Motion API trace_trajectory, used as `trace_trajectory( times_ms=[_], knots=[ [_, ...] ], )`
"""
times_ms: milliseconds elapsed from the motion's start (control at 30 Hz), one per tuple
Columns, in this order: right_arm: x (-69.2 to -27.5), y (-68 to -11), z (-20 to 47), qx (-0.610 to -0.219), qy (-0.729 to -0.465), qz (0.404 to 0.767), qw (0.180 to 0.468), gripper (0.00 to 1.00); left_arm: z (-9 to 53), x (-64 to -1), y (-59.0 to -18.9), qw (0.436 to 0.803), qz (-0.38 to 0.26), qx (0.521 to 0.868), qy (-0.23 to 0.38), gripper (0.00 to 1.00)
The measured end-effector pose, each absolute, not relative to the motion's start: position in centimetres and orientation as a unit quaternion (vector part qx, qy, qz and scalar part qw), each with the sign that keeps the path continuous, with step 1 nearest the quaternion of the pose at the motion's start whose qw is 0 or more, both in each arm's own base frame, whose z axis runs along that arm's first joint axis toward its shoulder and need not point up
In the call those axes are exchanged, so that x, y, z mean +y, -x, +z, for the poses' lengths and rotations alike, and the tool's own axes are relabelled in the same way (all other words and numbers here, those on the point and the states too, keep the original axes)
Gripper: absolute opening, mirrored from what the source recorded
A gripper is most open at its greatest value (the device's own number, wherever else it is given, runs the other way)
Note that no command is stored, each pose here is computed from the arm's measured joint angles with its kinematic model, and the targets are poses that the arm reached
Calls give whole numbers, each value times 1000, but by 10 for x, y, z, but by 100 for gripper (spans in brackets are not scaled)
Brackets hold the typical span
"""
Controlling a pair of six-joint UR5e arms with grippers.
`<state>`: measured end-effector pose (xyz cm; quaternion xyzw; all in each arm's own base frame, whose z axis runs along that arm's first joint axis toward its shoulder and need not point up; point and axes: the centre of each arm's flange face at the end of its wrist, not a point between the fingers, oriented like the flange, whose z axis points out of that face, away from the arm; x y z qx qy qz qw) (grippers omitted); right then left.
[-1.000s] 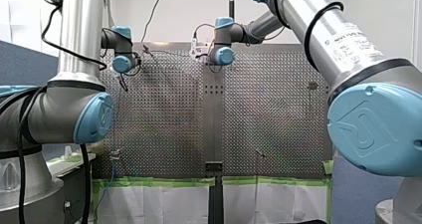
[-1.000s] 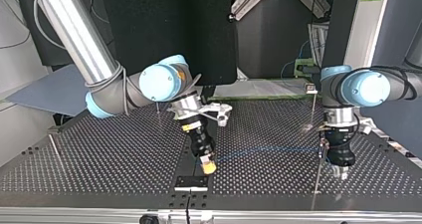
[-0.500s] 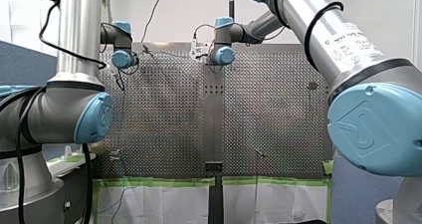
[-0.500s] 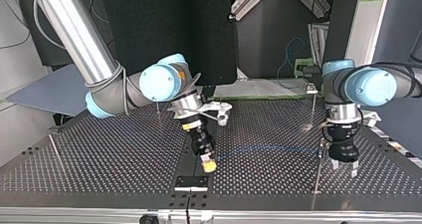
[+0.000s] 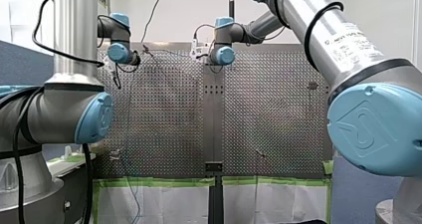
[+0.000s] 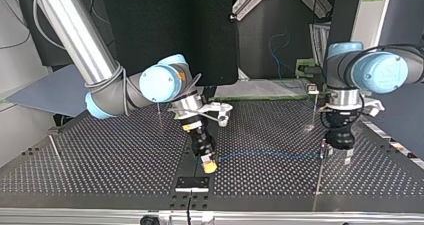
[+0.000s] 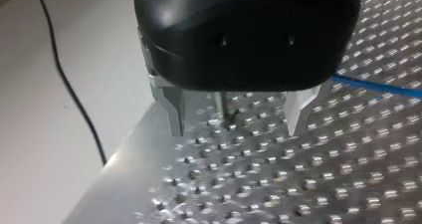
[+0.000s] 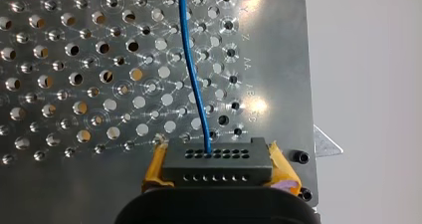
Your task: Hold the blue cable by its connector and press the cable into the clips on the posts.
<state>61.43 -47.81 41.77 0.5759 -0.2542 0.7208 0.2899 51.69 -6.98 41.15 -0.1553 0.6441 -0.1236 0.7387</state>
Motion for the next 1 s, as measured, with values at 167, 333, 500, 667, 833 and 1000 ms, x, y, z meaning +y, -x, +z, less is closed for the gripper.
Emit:
trace_trajectory(
  times_ms=[167, 333, 500, 667, 833, 1000],
  knots=[
    [-478, -614, 418, -254, -576, 721, 290, 0, 403, -77, -494, 721, -119, 666, 151, 98],
    [-479, -614, 418, -255, -576, 721, 290, 0, 396, -83, -468, 701, -133, 683, 160, 98],
    [-479, -614, 418, -255, -576, 721, 290, 0, 395, -87, -446, 687, -137, 694, 165, 98],
    [-478, -614, 416, -256, -579, 718, 289, 0, 406, -89, -431, 686, -129, 697, 161, 98],
    [-478, -613, 415, -259, -583, 714, 289, 0, 424, -92, -419, 695, -118, 694, 145, 98],
    [-478, -611, 412, -264, -587, 708, 290, 0, 442, -95, -411, 709, -104, 686, 123, 98]
  ],
)
